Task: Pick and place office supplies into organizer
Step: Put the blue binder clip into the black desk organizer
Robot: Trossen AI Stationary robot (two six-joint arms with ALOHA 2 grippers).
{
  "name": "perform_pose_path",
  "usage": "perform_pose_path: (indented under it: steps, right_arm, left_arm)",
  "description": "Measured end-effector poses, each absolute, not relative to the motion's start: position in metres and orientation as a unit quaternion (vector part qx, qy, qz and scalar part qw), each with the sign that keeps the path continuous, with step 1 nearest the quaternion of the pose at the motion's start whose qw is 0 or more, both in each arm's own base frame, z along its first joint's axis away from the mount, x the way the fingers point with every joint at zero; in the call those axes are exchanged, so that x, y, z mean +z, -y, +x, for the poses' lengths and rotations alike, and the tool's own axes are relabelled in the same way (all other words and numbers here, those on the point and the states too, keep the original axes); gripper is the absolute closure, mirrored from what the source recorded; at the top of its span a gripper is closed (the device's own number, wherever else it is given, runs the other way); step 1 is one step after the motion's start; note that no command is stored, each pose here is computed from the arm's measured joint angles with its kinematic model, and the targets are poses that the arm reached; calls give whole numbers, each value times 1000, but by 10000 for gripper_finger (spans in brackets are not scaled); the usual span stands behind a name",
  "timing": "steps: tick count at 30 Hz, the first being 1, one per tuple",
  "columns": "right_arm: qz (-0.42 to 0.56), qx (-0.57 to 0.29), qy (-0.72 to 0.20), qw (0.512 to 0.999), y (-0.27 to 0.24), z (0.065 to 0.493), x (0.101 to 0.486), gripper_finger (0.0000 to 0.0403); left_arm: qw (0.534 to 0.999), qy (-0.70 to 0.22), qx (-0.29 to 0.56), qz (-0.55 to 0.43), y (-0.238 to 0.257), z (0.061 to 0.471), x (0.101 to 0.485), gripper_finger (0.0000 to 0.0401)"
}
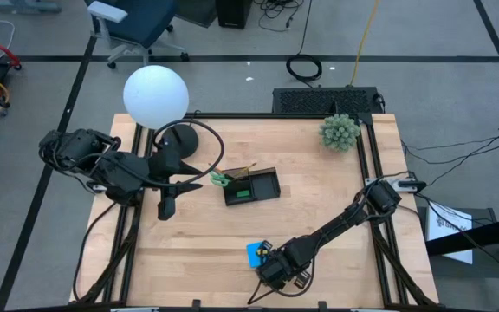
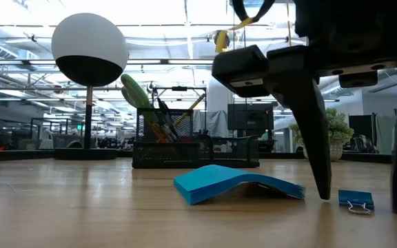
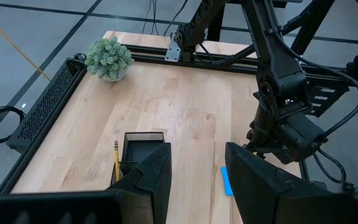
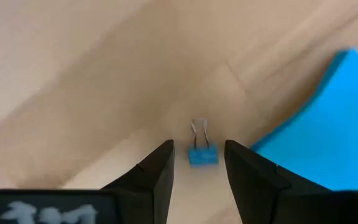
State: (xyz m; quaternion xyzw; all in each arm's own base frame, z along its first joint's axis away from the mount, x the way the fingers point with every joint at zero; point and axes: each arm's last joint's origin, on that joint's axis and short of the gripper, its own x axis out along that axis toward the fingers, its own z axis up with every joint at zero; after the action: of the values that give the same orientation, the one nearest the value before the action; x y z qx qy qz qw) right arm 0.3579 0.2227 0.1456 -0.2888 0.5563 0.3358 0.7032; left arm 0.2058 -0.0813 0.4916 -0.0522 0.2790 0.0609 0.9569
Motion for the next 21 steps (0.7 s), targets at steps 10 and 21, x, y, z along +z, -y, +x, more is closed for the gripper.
perform_pose_path:
  steps: [10, 21]
  right_arm:
    - [-287, 342, -543, 711, -225, 360, 146, 269]
    - [-291, 343, -550, 703, -220, 360, 146, 269]
  left_arm:
    - [957, -279, 61, -52, 81, 206, 492, 256]
    - [957, -279, 61, -52, 81, 206, 492, 256]
